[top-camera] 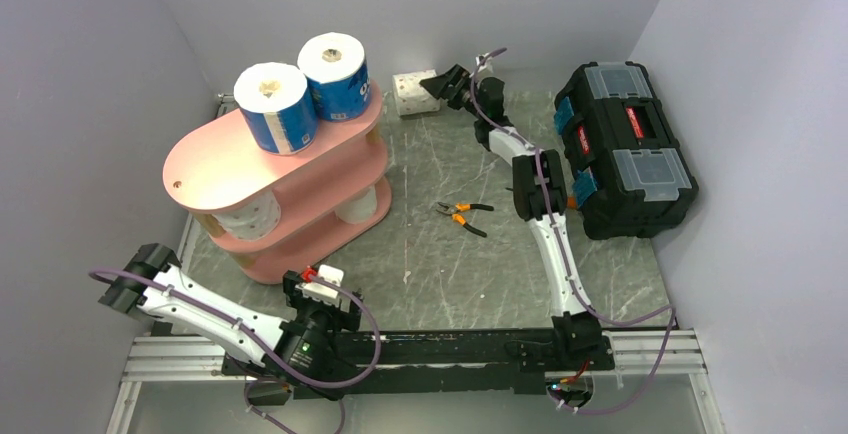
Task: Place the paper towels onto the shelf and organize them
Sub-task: Pick up the paper towel from the center of the board.
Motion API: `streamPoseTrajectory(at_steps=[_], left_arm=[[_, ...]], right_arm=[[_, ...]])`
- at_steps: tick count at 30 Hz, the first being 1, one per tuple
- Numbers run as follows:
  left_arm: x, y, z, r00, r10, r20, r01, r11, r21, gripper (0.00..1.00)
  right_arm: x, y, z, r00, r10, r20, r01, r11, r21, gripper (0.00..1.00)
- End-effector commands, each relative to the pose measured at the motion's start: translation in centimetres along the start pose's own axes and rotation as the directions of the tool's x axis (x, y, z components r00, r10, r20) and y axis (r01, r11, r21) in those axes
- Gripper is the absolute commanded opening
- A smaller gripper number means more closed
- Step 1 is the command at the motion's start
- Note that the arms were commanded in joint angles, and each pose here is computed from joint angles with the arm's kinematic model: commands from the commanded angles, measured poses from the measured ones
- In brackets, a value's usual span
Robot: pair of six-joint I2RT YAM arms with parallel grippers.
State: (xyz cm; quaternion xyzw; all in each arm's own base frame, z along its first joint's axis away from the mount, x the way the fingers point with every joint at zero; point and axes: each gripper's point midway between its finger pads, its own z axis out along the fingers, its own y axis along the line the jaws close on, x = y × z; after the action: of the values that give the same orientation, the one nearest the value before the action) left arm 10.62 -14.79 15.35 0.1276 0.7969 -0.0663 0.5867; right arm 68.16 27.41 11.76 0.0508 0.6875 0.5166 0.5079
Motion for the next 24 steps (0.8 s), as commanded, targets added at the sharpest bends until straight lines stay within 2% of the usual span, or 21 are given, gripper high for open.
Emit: streamPoseTrajectory(at_steps=[1, 9, 21, 24], left_arm=[[-0.5, 0.0, 0.0, 1.000, 0.006, 0.017, -0.006, 1.000, -0.003, 0.99], [-0.5, 0.0, 0.0, 1.000, 0.011, 0.021, -0.011, 1.000, -0.003, 0.99], [-0.4, 0.0, 0.1, 1.000, 0.004, 0.024, -0.004, 1.000, -0.005, 0.99], [-0.4, 0.0, 0.1, 1.000, 0.004, 0.027, -0.004, 1.000, -0.004, 0.99]], right_arm=[[0.5, 3.3, 0.0, 1.000, -0.016, 0.000, 0.016, 0.996, -0.084, 0.99], [1.7, 6.0, -2.1, 1.000, -0.009, 0.003, 0.009, 0.992, -0.123, 0.97], [2.7, 6.3, -1.4, 1.000, -0.010, -0.029, 0.006, 0.991, -0.134, 0.94], [3.2, 6.3, -1.1, 0.999, -0.009, -0.043, 0.003, 0.990, -0.142, 0.89]])
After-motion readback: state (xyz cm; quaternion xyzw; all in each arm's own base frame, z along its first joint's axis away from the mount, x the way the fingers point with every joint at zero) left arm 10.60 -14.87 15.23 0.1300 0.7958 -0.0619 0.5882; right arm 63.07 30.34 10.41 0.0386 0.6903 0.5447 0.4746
